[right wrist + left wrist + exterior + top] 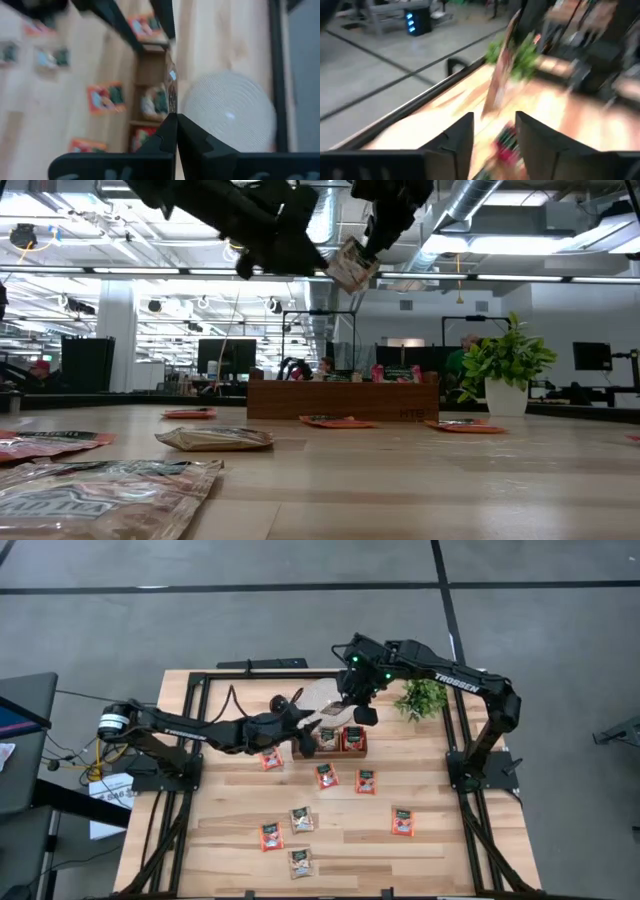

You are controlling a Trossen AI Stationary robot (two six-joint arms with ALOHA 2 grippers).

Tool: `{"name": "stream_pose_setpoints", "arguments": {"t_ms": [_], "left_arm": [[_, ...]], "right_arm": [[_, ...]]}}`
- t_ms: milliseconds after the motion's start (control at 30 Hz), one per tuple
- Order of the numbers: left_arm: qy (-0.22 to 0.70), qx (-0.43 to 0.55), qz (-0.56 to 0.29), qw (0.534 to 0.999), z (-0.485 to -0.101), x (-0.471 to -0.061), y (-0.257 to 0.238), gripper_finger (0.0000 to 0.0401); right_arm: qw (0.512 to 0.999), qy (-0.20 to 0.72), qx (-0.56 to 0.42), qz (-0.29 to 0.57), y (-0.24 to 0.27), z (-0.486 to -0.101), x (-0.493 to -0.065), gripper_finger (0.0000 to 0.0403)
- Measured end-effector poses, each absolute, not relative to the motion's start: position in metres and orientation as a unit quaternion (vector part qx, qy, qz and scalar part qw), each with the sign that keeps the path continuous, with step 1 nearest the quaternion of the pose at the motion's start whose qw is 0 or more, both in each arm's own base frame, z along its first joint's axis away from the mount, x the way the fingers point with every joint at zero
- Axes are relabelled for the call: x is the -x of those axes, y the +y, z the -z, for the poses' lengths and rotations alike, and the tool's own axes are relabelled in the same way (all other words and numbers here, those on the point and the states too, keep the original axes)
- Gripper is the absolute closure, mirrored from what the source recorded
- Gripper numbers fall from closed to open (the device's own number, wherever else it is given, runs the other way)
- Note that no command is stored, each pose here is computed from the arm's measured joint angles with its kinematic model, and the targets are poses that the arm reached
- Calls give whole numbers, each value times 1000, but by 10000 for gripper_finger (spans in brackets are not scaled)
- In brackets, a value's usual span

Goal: Pick & Place Tea
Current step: Put the top right brown tea bag into the middle slot of the wooden organizer

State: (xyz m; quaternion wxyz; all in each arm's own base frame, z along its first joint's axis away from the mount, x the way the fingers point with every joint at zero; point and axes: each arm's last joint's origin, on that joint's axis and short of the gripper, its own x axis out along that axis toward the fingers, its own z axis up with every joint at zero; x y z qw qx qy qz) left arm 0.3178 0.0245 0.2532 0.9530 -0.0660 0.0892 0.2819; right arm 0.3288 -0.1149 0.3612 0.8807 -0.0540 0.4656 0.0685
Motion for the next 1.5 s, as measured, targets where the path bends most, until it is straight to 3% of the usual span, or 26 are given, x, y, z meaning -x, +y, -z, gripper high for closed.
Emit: {"name": "stream_pose_setpoints", "arguments": {"t_ms": [233,667,1300,1500], "left_arm": [[224,7,-371,901,-247,-285,26,231],[404,59,-469,783,-229,-221,27,230],[445,56,-484,751,-197,-201,26,230],[446,56,-484,750,-195,-200,26,230]], "right_arm": [[847,516,119,-44,-89,-350,-341,403],[762,612,191,-85,-37,-301,-391,403],[724,681,89,-61,-42,-268,-430,403],[733,673,84,-55,-47,-268,-432,403]]}}
